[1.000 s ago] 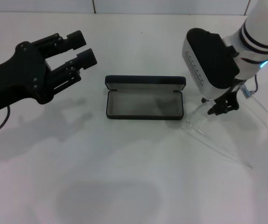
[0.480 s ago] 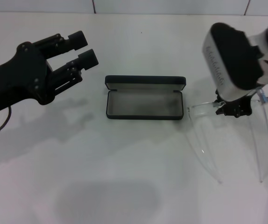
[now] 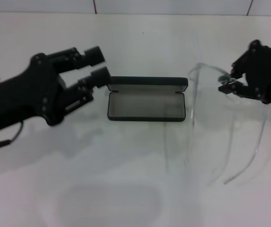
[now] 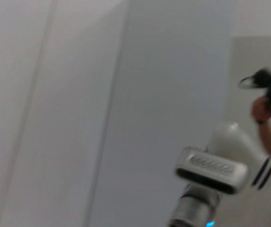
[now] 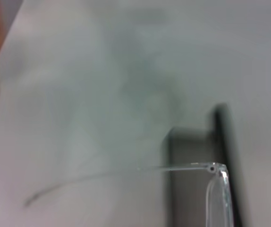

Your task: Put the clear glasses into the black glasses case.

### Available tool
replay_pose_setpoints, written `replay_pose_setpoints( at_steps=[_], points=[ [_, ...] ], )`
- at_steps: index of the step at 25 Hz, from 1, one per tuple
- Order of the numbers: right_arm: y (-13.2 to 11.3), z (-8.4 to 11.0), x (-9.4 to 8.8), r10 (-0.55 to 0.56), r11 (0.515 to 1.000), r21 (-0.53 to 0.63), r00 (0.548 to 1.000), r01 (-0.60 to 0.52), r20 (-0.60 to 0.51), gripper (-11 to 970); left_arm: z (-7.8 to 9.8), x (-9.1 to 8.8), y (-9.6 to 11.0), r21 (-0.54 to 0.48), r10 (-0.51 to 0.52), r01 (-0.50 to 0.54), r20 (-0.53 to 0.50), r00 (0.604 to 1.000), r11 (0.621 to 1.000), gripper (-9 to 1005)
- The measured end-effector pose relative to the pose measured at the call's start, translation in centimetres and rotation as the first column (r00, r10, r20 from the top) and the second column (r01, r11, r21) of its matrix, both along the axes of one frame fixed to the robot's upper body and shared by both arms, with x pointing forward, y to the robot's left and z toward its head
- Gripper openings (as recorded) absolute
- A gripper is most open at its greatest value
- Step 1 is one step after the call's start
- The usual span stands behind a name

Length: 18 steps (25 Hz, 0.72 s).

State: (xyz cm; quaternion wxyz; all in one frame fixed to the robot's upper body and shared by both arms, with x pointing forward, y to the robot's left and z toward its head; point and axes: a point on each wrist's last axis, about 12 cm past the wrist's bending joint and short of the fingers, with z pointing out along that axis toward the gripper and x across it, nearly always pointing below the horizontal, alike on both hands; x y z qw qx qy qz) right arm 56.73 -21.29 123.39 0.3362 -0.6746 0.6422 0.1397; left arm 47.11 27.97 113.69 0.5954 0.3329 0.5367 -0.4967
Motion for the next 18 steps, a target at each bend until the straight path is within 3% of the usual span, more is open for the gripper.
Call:
replay_pose_setpoints(
  at_steps=[3, 9, 15, 18],
  points=[
    [-1.3, -0.7, -1.2, -0.035, 0.979, 0.202, 0.997, 0.022, 0.063, 117, -0.2, -0.1, -1.1, -0.037, -0.082, 0.084, 0.048, 0.995, 0.996, 442],
    [-1.9, -3.5, -2.2, -0.013, 0.863, 0.504, 0.998, -0.016, 0.054, 116, -0.3, 0.6, -4.0, -0.048, -0.217, 0.221, 0.076, 0.973, 0.974, 220],
    [-1.1, -5.8, -1.6, 0.054, 0.746, 0.666, 0.999, -0.035, -0.007, 116, -0.3, 1.5, -6.2, -0.046, -0.303, 0.307, 0.075, 0.95, 0.951, 163],
    [-0.7, -6.3, -1.4, 0.081, 0.723, 0.69, 0.996, -0.042, -0.024, 115, -0.5, 1.6, -6.7, -0.048, -0.321, 0.325, 0.067, 0.945, 0.945, 135]
  ],
)
